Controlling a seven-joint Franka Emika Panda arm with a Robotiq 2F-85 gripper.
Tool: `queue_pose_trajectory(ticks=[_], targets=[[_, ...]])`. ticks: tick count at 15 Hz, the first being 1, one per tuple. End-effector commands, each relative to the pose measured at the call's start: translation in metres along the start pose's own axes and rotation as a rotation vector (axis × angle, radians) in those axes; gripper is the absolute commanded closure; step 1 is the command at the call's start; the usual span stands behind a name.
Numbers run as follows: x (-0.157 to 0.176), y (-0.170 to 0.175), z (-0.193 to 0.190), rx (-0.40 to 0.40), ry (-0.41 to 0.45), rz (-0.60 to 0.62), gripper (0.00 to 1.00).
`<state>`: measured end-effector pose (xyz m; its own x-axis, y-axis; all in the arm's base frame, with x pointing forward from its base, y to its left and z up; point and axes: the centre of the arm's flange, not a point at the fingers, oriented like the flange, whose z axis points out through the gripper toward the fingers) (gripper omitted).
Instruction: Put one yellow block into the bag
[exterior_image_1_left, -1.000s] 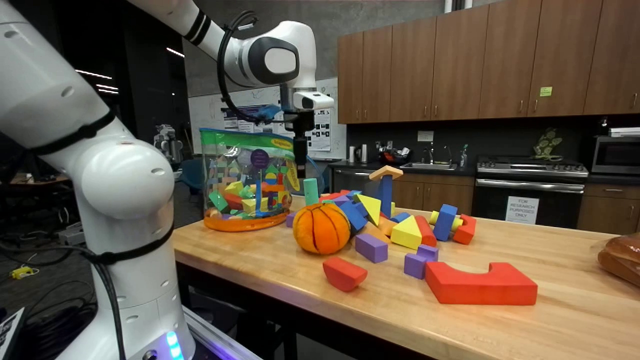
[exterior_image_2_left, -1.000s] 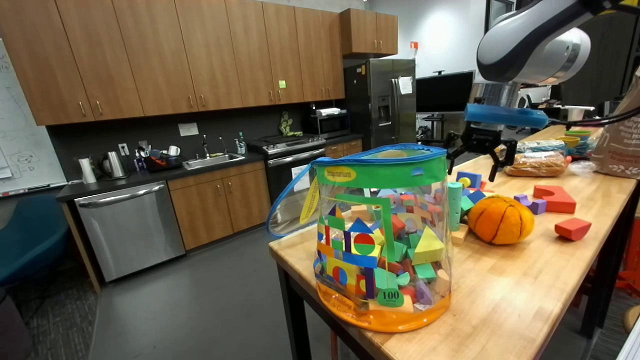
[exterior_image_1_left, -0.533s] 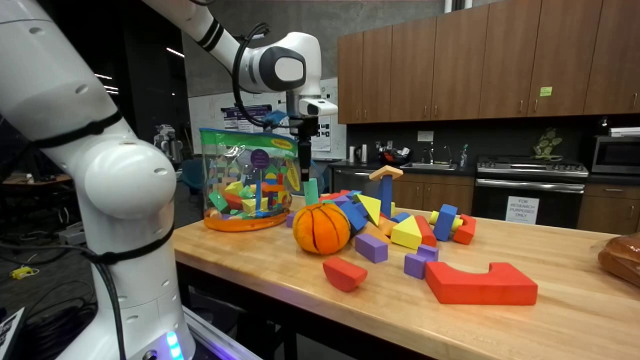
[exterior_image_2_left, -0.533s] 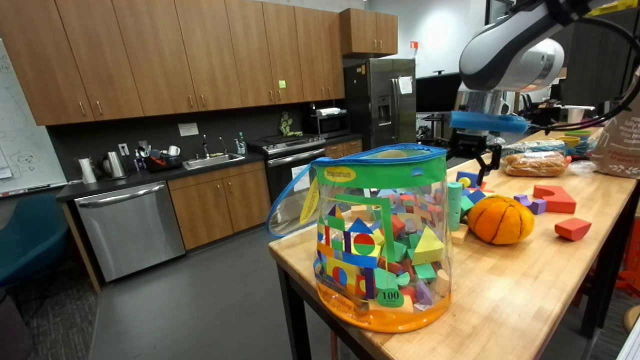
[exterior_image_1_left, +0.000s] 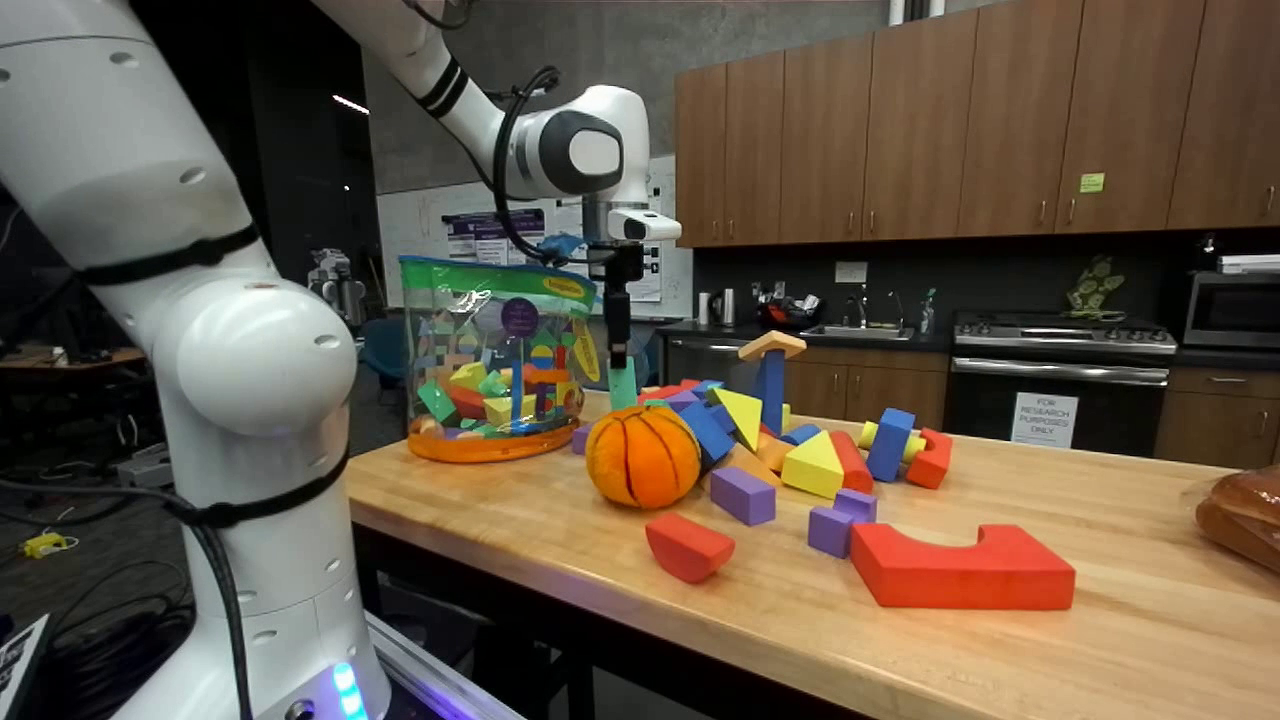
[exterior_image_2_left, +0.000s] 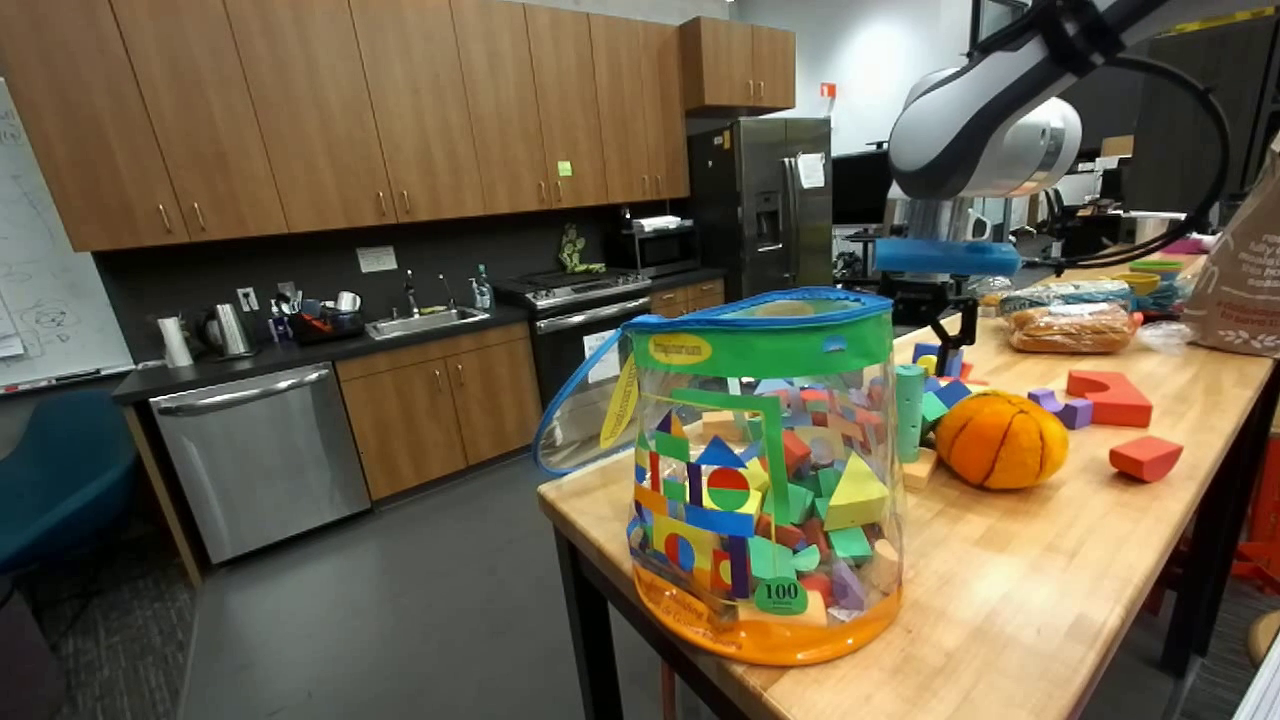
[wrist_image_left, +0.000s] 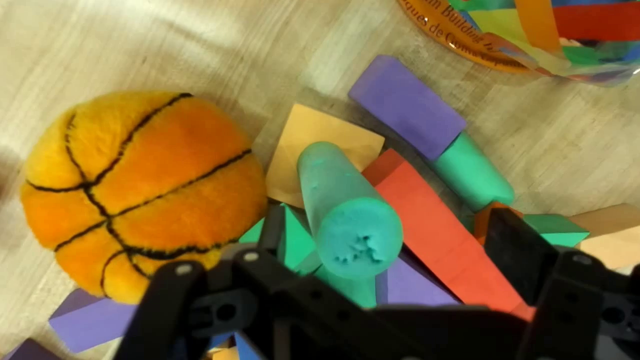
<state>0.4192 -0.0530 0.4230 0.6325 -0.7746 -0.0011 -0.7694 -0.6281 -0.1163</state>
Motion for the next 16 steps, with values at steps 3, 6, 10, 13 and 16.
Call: queue_pose_trajectory(ticks=[3, 6, 10, 13, 16], targets=[[0.009, -0.012, 0.018, -0.041, -0.019, 0.007, 0.26], [0.010, -0.008, 0.026, -0.056, -0.024, 0.011, 0.47], [0.013, 0.004, 0.029, -0.094, -0.005, 0.014, 0.79], [0.015, 0.010, 0.025, -0.124, 0.026, 0.009, 0.84], [0.009, 0.018, 0.011, -0.148, 0.064, -0.025, 0.84]])
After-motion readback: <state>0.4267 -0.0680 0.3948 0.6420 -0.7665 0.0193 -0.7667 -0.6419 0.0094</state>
